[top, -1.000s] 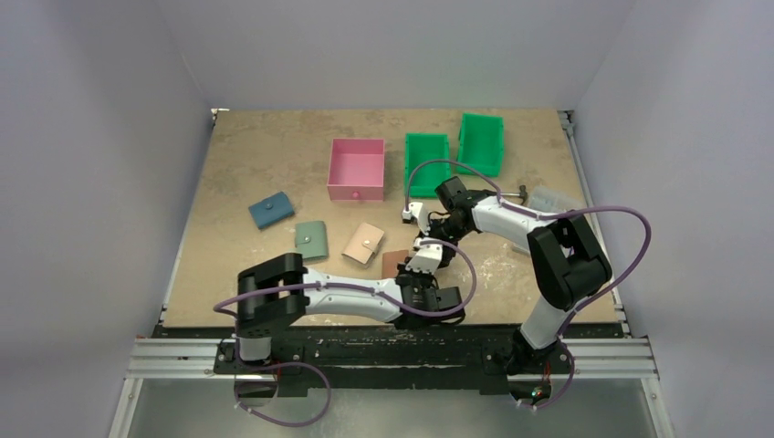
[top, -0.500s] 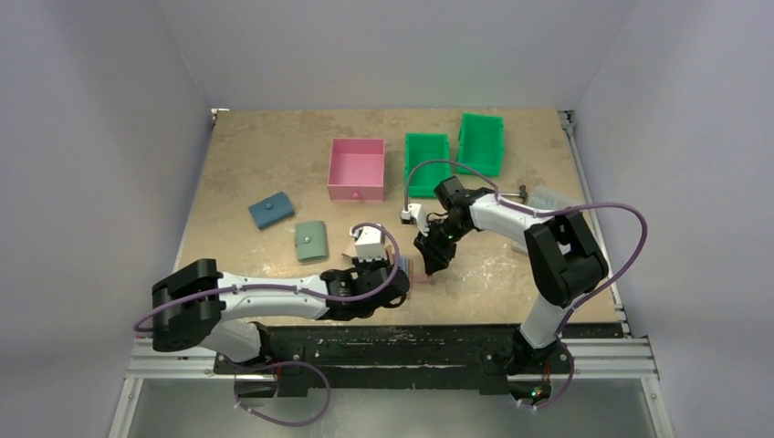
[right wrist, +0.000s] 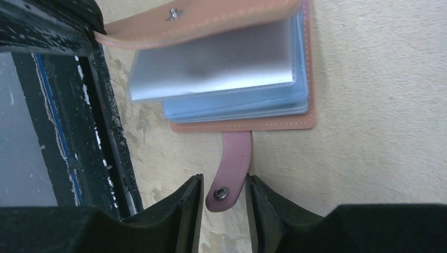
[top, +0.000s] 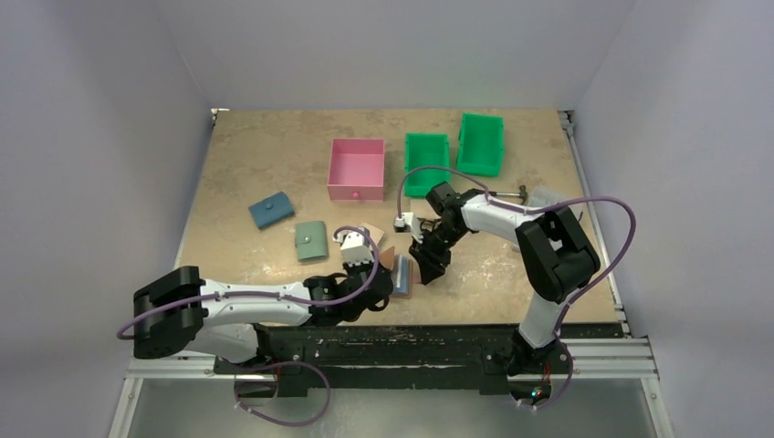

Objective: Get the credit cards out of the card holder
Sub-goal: Open the card holder at the center of the board.

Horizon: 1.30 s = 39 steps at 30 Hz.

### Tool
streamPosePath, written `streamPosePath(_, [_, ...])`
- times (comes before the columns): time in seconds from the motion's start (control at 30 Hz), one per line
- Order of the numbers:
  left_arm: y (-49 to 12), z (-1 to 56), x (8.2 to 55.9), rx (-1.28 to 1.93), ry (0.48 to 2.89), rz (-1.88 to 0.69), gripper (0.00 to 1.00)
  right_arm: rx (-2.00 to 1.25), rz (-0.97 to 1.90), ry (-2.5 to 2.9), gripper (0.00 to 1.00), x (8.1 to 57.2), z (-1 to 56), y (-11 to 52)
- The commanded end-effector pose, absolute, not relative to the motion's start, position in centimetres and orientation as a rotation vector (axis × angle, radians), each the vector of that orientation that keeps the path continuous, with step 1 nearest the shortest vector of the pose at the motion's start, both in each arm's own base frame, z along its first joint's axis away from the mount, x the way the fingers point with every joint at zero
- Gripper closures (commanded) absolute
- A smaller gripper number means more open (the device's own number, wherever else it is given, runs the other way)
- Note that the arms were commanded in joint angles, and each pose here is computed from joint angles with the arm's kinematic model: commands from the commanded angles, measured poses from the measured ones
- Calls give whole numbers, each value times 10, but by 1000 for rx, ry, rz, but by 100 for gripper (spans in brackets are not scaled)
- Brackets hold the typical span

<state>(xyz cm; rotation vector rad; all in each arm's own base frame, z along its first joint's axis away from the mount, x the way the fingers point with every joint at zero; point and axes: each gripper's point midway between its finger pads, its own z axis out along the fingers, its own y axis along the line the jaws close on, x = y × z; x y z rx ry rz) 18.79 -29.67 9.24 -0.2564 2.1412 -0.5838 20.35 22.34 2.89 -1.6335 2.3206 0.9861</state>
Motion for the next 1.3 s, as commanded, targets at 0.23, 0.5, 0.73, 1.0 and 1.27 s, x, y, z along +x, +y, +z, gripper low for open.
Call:
streamPosePath(0.23, [-292,105,188,-340,2098,-681,100,-1647,1019,2287,69,205,36,233])
streamPosePath(0.5, [-288,104,186,-373,2085,-718,100,-1641,967,2300,100,212,37,231])
streamPosePath(0.73, [-263,88,180,-399,2109,-665,100,-1651,847,2287,100,222,43,219])
streamPosePath(1.0, [-241,58,170,-427,2162,-614,100,-1653,694,2323,100,230,40,195])
streamPosePath(1.27, [-236,39,168,-409,2201,-548,100,-1604,559,2347,100,237,40,173])
